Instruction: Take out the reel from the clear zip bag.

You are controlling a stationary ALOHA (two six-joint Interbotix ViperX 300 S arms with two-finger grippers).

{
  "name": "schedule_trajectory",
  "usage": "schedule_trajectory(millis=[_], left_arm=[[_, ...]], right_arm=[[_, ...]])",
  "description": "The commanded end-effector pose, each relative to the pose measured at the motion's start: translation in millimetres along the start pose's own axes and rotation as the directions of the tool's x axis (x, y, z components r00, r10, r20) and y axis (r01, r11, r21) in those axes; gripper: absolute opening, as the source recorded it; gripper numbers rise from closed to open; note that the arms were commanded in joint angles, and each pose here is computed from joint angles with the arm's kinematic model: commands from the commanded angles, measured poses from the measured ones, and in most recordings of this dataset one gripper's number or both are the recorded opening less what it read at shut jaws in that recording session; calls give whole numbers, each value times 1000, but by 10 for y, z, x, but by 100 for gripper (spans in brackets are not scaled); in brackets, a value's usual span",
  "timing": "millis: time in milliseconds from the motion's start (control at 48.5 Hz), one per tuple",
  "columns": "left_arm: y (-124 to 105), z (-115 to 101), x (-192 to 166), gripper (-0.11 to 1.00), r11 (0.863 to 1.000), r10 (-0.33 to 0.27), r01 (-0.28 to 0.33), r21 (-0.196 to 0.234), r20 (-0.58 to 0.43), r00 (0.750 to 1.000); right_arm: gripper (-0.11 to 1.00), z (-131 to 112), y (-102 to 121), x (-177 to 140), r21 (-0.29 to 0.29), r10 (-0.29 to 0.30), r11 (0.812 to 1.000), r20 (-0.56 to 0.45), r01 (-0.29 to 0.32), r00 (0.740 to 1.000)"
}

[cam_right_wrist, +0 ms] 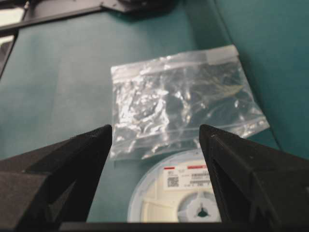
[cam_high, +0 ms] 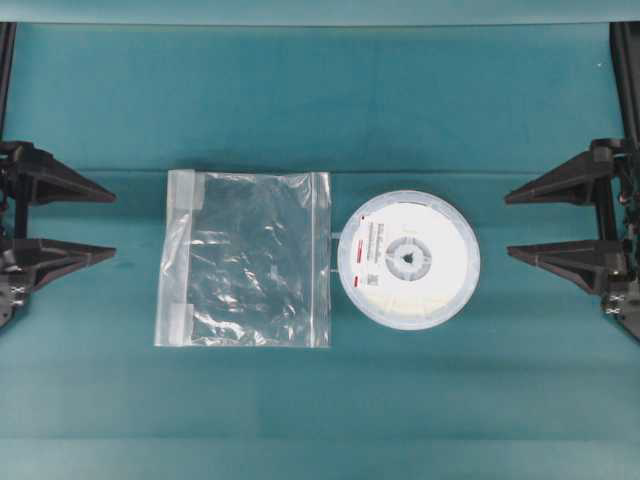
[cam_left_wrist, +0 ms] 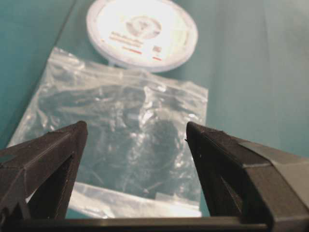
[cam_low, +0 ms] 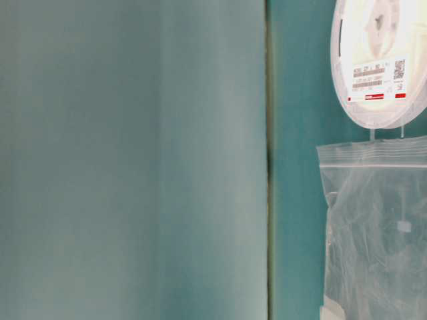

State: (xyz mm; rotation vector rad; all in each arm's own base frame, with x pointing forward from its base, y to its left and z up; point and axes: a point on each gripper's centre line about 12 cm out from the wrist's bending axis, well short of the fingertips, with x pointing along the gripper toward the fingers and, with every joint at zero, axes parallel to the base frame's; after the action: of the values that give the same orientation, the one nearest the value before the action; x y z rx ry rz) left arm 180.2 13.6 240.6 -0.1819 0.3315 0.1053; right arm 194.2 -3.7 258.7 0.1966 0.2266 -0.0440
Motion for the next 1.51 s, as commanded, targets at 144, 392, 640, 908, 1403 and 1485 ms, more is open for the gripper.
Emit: schedule_trajectory(millis=[144,392,640,908,1403,1485], left_arm=[[-22,111,-11,90,1000,-6,6,7,30,1000],[-22,115,-20,90,1000,-7,7,7,33,999],[-25,131,-22,90,1000,-8,8,7,39,999],[-34,180,-52,90,1000,-12,11,8,60,998],[-37,202,-69,90,1000,-14,13,8,71,997],[-38,206,-72,90,1000,-14,14,8,74,997]], right_arm=[[91,111,28,-1,-16,11,1000,34,-10,999],[91,109,27,-1,-16,10,1000,32,-10,999],[91,143,39,-16,-16,19,1000,58,-18,998],[91,178,45,-49,-16,22,1000,75,-21,997],[91,189,47,-55,-16,23,1000,79,-22,997],[91,189,47,-55,-16,23,1000,79,-22,997]])
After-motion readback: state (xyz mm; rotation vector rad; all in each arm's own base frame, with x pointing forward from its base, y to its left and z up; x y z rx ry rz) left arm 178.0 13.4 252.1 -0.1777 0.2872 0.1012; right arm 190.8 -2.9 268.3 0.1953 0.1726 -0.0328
